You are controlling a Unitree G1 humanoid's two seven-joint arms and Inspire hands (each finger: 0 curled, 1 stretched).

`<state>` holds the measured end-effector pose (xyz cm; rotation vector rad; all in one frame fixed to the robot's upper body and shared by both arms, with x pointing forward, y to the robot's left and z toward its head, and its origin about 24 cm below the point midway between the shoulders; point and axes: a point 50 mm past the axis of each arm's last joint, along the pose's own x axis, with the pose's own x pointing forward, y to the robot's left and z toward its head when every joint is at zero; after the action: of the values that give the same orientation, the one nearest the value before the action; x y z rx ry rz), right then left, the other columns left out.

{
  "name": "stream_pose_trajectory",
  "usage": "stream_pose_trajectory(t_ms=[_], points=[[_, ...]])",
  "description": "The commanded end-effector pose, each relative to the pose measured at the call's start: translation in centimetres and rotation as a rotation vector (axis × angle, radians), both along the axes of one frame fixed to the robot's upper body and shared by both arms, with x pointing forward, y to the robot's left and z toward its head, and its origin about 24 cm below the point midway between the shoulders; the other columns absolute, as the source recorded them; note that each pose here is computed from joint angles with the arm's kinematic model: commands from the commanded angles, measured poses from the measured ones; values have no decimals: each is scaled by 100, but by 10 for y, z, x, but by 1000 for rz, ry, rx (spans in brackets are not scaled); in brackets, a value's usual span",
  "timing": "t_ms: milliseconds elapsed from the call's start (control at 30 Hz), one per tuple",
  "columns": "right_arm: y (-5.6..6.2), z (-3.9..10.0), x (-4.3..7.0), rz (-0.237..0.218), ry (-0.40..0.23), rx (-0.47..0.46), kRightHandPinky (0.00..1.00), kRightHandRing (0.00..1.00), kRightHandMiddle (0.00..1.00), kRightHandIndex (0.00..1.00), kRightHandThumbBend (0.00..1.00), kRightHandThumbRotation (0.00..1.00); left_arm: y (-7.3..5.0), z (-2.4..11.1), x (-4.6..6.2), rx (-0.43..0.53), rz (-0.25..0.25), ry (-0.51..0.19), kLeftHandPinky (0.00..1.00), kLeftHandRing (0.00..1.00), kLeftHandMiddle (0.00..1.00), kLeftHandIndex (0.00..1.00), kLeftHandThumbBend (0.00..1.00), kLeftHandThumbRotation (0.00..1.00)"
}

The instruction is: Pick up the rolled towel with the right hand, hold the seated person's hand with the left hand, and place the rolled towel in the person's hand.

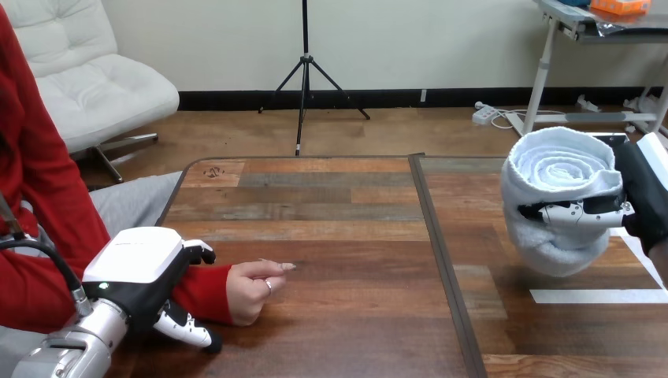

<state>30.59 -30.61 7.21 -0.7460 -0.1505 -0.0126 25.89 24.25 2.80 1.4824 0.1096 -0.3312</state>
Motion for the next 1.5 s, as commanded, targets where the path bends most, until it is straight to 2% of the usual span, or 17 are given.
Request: stream_pose_trajectory(t_ms=[0, 333, 900, 1167, 1467], points=[[3, 30, 11, 10, -137, 15, 34, 38, 43, 43, 80, 0, 9, 12, 10, 16, 39, -64, 65, 73, 74, 72, 98, 21], [3, 31, 11, 10, -137, 16, 35, 39, 43, 43, 80, 0, 8, 12, 9, 20, 35, -102, 48, 59, 63, 63, 94, 9], [3, 31, 10, 10, -149, 24, 35, 39, 43, 43, 81, 0, 5, 10, 10, 4, 43, -77, 43, 52, 57, 56, 88, 4], [3, 31, 10, 7, -148, 31, 35, 40, 43, 43, 81, 0, 3, 7, 10, -19, 25, -68, 36, 42, 46, 47, 85, 1], [2, 31, 10, 9, -149, 36, 35, 39, 43, 43, 81, 0, -1, 3, 10, -34, 21, -45, 32, 37, 40, 40, 84, 0]])
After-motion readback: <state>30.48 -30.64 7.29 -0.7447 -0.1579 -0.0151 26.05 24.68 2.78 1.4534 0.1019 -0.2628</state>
